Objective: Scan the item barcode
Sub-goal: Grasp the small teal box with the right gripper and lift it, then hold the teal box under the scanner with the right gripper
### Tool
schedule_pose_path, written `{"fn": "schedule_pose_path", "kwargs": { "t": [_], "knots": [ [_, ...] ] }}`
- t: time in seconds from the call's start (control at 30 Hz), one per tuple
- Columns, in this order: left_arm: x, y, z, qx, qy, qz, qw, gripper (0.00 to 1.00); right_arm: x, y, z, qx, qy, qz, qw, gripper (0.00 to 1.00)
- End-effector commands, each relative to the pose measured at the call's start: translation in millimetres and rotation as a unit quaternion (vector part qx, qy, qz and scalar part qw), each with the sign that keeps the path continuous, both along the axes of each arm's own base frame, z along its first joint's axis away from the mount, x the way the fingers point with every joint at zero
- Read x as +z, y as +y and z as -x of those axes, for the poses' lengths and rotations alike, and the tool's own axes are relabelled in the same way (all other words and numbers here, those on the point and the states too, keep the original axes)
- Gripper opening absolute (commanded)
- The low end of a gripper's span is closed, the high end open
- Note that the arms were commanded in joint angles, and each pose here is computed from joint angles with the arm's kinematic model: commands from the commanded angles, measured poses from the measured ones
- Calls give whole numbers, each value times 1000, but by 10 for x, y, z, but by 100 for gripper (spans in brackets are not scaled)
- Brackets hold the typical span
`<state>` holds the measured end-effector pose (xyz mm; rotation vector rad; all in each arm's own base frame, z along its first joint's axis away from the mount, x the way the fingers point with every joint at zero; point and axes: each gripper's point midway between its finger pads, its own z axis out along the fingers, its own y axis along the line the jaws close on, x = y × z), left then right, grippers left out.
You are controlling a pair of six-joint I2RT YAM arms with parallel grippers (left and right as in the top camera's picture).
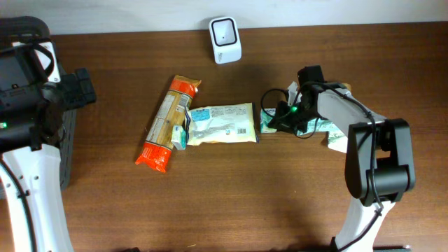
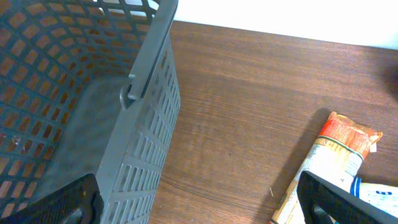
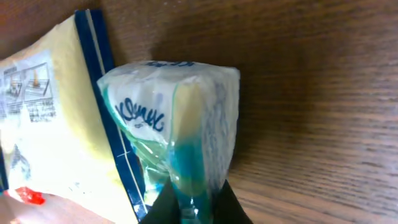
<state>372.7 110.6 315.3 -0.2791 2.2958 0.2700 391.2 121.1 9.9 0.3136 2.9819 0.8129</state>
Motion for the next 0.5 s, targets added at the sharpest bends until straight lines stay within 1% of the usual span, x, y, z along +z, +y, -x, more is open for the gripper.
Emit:
{"fn": "schedule_pose_path", "kwargs": {
  "t": [0.0, 0.03, 0.1, 0.13, 0.2, 0.23, 0.27, 0.33, 0.37, 0.4, 0.43, 0.47],
  "knots": [
    [51, 24, 6, 7, -7, -1, 1000, 99, -96, 7, 184, -1, 39, -1, 999, 4],
    [51, 24, 6, 7, -7, -1, 1000, 99, -27, 22, 186, 0, 39, -6, 999, 4],
    [51, 26, 7, 7, -7, -1, 1000, 99, 288, 93, 148, 8, 24, -30, 999, 4],
    [51, 26, 7, 7, -7, -1, 1000, 99, 595, 222, 110, 36, -5, -73, 997, 4],
    [51, 24, 6, 7, -7, -1, 1000, 99, 975, 370, 88, 60, -32, -128, 989, 4],
    [51, 24, 6, 7, -7, -1, 1000, 99, 1329, 536, 80, 82, -59, -198, 975, 4],
    [51, 26, 7, 7, -7, -1, 1000, 99, 1645, 671, 78, 108, -84, -265, 954, 4],
    [51, 26, 7, 7, -7, -1, 1000, 99, 2051, 813, 99, 136, -107, -359, 917, 4],
    [51, 24, 6, 7, -7, -1, 1000, 99, 2345, 871, 144, 161, -126, -433, 878, 4],
    [51, 24, 6, 7, -7, -1, 1000, 99, 2520, 881, 187, 177, -134, -475, 851, 4],
    [51, 26, 7, 7, -7, -1, 1000, 99, 2545, 880, 188, 151, -85, -485, 857, 4],
    [51, 26, 7, 7, -7, -1, 1000, 99, 2547, 881, 185, 144, -73, -486, 859, 4]
  ]
}}
